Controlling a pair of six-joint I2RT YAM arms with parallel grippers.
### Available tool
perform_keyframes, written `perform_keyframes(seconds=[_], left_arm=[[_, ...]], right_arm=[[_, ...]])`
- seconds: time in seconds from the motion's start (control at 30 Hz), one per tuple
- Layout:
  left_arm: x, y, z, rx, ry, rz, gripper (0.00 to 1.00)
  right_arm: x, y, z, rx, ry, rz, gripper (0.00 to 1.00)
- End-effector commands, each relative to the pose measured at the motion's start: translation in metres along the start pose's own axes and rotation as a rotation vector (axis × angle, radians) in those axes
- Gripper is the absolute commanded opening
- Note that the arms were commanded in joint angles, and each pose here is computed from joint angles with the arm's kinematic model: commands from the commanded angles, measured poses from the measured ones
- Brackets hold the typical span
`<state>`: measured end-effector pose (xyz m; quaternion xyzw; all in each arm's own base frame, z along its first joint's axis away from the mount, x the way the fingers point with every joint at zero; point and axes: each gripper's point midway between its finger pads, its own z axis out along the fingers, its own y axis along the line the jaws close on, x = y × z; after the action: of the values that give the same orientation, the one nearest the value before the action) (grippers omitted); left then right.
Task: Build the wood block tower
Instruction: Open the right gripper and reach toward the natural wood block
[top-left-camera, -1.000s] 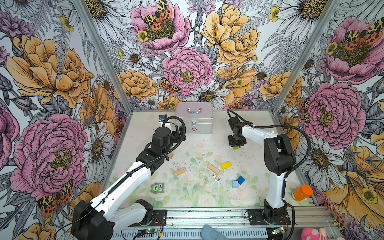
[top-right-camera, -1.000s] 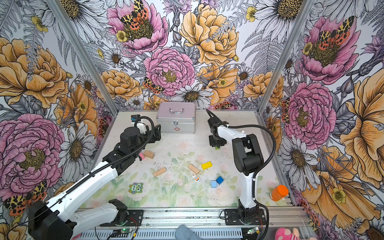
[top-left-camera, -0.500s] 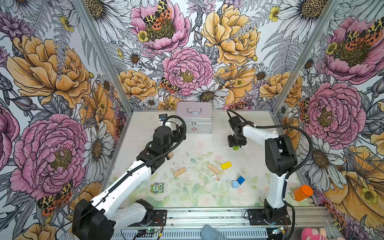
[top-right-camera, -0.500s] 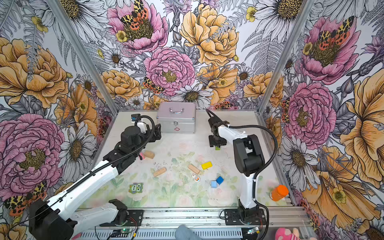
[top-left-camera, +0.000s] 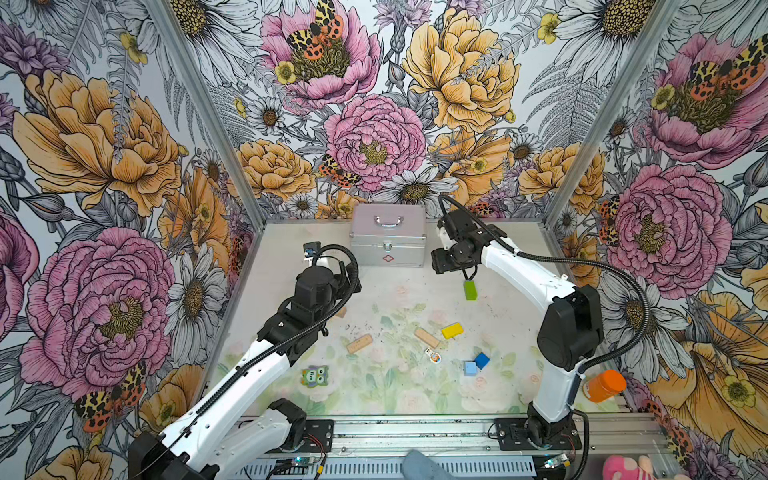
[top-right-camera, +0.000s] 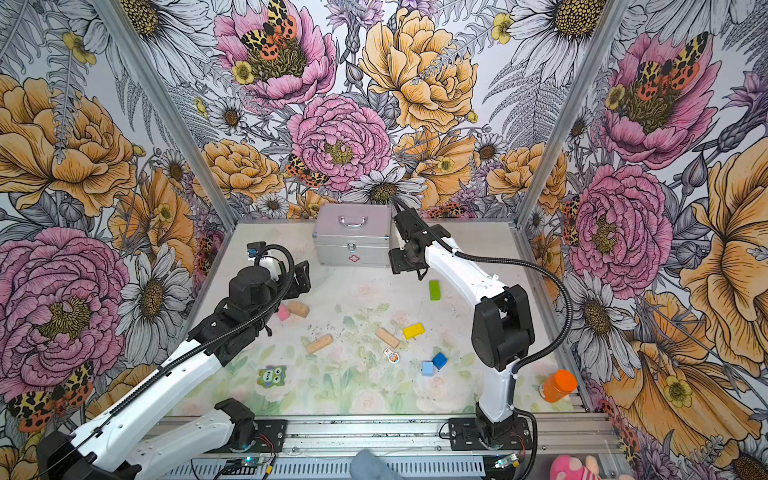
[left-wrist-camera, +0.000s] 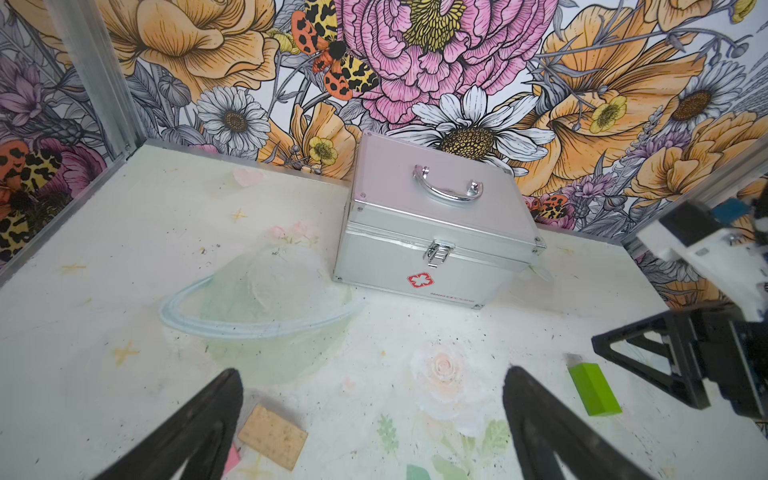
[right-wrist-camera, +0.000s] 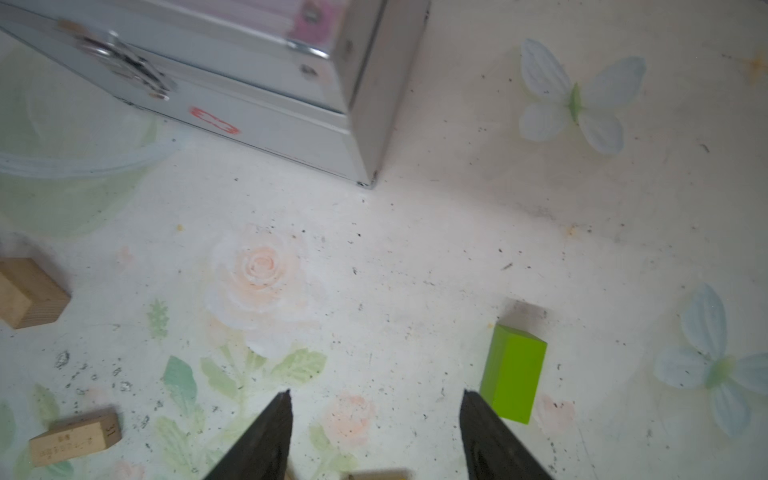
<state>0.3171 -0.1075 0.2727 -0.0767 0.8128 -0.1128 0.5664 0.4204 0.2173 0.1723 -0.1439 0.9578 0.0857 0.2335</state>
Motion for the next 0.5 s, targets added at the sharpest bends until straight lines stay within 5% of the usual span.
perform_keyframes(seconds=[0.0,0.13,0.47], left_arm=[[0.02,0.0,-0.016,0.065,0.06,-0.018,0.99],[0.037,-0.019,-0.036,0.244,0.128,-0.058,0.99],[0.071,-0.008,-0.071,0.307,0.255,-0.201,0.99]], right_arm=[[-0.008,0.034,0.009,-0.09,0.02,-0.033,0.66],[-0.022,0.069,0.021,-0.188,0.02,-0.056,0.67],[-0.026,0.144,0.059,-0.356,0.059,-0.135,0.67]])
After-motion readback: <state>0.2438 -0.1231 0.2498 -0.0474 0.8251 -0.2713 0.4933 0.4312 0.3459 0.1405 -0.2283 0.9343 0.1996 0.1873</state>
